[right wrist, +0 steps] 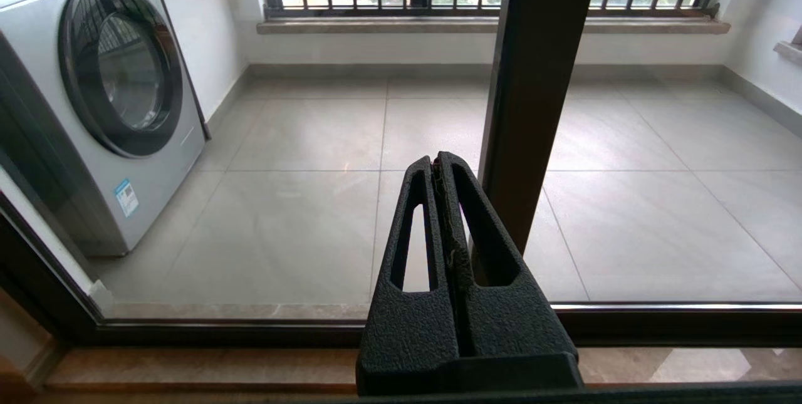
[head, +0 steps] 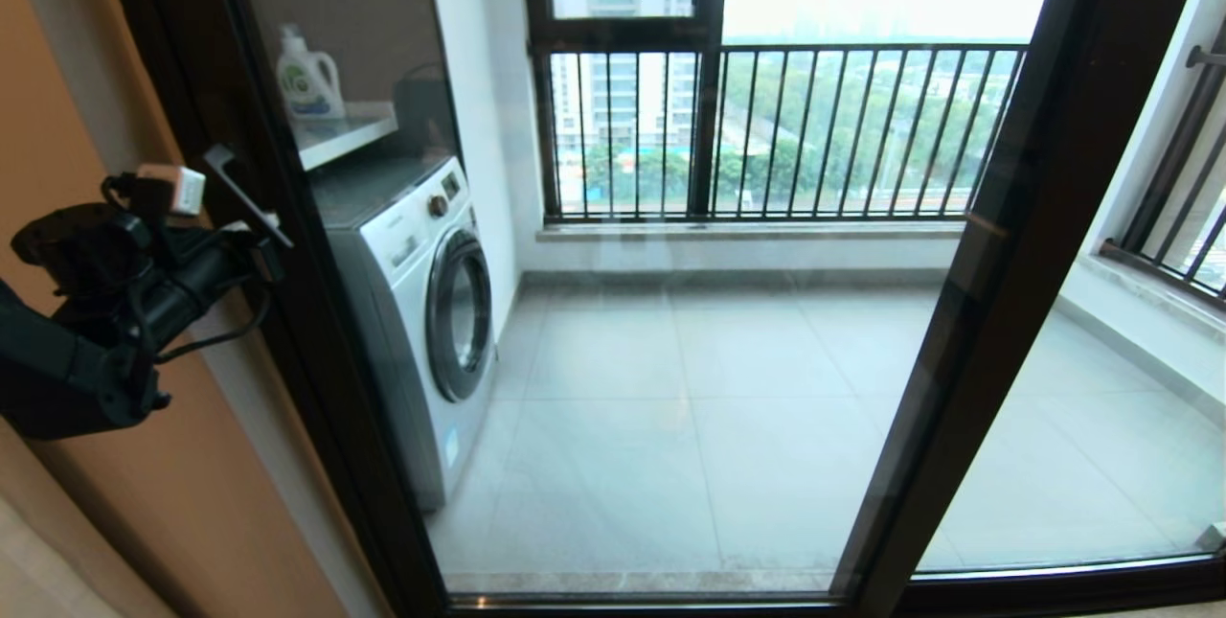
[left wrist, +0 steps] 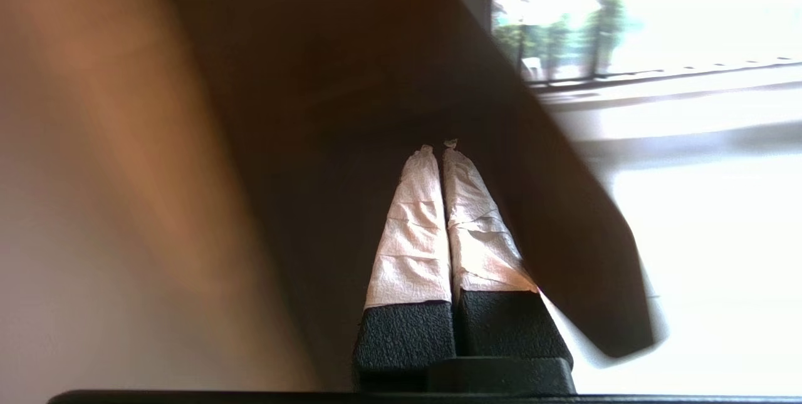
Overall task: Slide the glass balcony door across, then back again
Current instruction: Close the slid door
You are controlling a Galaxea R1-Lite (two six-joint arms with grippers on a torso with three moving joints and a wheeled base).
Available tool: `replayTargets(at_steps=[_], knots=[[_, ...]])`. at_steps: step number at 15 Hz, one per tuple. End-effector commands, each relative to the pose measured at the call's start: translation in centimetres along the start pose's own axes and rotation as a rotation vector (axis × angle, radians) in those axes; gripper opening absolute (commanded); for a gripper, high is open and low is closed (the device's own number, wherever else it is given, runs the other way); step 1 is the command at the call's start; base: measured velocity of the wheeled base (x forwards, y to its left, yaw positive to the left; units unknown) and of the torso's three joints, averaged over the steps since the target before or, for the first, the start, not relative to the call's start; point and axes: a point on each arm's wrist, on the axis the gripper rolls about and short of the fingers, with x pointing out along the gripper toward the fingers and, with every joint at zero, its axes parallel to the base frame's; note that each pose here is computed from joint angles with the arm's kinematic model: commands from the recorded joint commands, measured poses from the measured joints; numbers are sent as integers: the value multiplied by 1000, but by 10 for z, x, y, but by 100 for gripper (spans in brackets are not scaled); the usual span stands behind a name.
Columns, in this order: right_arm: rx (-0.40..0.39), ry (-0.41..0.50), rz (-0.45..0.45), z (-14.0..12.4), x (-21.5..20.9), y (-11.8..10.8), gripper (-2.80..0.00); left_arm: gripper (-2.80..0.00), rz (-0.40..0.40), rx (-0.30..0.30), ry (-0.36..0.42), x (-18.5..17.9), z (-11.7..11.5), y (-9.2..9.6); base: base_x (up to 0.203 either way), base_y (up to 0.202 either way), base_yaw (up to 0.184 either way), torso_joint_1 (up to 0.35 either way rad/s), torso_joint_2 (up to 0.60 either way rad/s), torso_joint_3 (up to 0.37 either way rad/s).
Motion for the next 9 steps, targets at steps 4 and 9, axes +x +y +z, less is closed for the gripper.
replayTargets(at_steps=[4, 9], knots=[[1, 13, 2, -3, 1, 0, -280, -280, -2, -2, -28, 6, 15, -20, 0, 0, 0, 0, 0, 0], [-1, 13, 2, -3, 1, 0, -280, -280, -37, -2, -65, 6, 45, -35, 0, 0, 0, 0, 0, 0]])
